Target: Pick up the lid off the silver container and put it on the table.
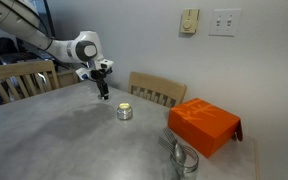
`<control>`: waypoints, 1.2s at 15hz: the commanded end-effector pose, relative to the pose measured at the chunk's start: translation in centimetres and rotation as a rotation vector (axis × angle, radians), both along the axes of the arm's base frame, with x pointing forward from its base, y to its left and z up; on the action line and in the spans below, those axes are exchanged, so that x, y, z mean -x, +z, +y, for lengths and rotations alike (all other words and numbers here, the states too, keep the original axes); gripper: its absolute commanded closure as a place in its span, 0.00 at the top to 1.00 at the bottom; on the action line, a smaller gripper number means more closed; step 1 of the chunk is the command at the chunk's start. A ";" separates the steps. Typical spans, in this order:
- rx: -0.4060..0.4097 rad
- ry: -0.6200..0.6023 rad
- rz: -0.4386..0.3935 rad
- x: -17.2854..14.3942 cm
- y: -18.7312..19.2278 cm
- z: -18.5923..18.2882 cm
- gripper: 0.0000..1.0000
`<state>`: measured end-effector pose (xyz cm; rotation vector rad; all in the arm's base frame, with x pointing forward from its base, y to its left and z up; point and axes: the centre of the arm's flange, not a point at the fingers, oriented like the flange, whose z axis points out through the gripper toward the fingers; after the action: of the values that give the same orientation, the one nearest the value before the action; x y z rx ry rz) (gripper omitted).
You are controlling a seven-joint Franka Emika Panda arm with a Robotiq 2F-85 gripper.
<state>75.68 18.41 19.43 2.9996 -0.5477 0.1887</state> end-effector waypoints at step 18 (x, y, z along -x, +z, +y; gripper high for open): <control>-0.116 -0.409 0.066 -1.7 -5.9 -3.7 0.44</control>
<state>76.50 14.96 14.56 2.9060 -1.1302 -0.0357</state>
